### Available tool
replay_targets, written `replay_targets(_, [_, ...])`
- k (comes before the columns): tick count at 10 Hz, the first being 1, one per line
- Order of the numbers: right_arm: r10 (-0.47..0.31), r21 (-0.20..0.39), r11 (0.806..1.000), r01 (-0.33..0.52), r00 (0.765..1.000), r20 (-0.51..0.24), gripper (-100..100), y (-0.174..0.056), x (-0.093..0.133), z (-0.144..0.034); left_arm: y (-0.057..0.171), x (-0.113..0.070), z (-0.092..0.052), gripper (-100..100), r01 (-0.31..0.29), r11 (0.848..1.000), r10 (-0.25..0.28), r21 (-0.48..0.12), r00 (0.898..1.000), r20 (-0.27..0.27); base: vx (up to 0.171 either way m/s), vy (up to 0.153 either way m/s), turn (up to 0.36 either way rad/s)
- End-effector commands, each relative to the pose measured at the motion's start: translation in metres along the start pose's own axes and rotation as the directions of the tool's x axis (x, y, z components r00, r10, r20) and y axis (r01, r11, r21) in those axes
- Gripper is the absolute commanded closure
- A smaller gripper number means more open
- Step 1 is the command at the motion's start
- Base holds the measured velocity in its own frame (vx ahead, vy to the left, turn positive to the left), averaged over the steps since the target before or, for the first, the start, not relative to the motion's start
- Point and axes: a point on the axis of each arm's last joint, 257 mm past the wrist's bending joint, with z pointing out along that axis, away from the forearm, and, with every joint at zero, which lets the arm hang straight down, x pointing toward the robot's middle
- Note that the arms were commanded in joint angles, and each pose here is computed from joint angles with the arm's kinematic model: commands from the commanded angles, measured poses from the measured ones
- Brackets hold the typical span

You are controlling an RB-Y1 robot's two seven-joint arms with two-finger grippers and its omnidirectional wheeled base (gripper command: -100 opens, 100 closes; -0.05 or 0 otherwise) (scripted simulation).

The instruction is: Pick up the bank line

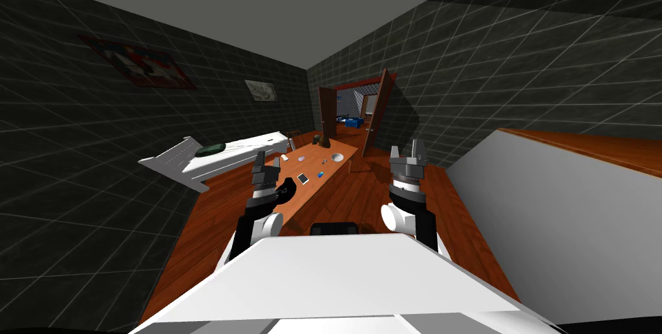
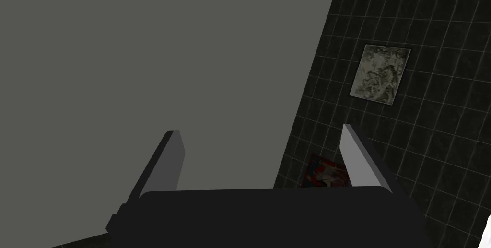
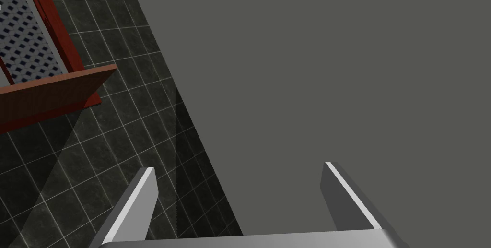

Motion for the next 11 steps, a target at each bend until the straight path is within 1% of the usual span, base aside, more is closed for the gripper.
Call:
replay_targets(1, [0.000, 0.000, 1.000, 0.000, 1.000, 0.000, 0, 0.000, 0.000, 0.000, 0.014, 0.002, 0.000, -100, 0.001, 0.999, -0.002, -0.037, 1.000, -0.028, 0.025, -0.019, -0.029])
replay_targets(4, [0.000, 0.000, 1.000, 0.000, 1.000, 0.000, 0, 0.000, 0.000, 0.000, 0.047, 0.003, 0.000, -100, 0.018, 0.992, -0.025, -0.125, 0.998, -0.054, 0.044, -0.030, -0.029])
replay_targets(6, [0.000, 0.000, 1.000, 0.000, 1.000, 0.000, 0, 0.000, 0.000, 0.000, 0.077, 0.001, -0.002, -100, 0.037, 0.978, -0.050, -0.206, 0.997, -0.059, 0.055, -0.048, -0.041])
replay_targets(7, [0.000, 0.000, 1.000, 0.000, 1.000, 0.000, 0, 0.000, 0.000, 0.000, 0.077, 0.001, -0.002, -100, 0.037, 0.978, -0.050, -0.206, 0.997, -0.059, 0.045, -0.029, -0.016])
replay_targets(8, [0.000, 0.000, 1.000, 0.000, 1.000, 0.000, 0, 0.000, 0.000, 0.000, 0.094, 0.000, -0.004, -100, 0.049, 0.967, -0.066, -0.251, 0.996, -0.058, 0.037, -0.030, -0.035])
replay_targets(9, [0.000, 0.000, 1.000, 0.000, 1.000, 0.000, 0, 0.000, 0.000, 0.000, 0.112, -0.002, -0.007, -100, 0.062, 0.952, -0.082, -0.299, 0.995, -0.054, 0.058, -0.039, -0.065])
replay_targets(11, [0.000, 0.000, 1.000, 0.000, 1.000, 0.000, 0, 0.000, 0.000, 0.000, 0.147, -0.007, -0.013, -100, 0.092, 0.916, -0.115, -0.390, 0.993, -0.037, 0.085, -0.045, -0.051])
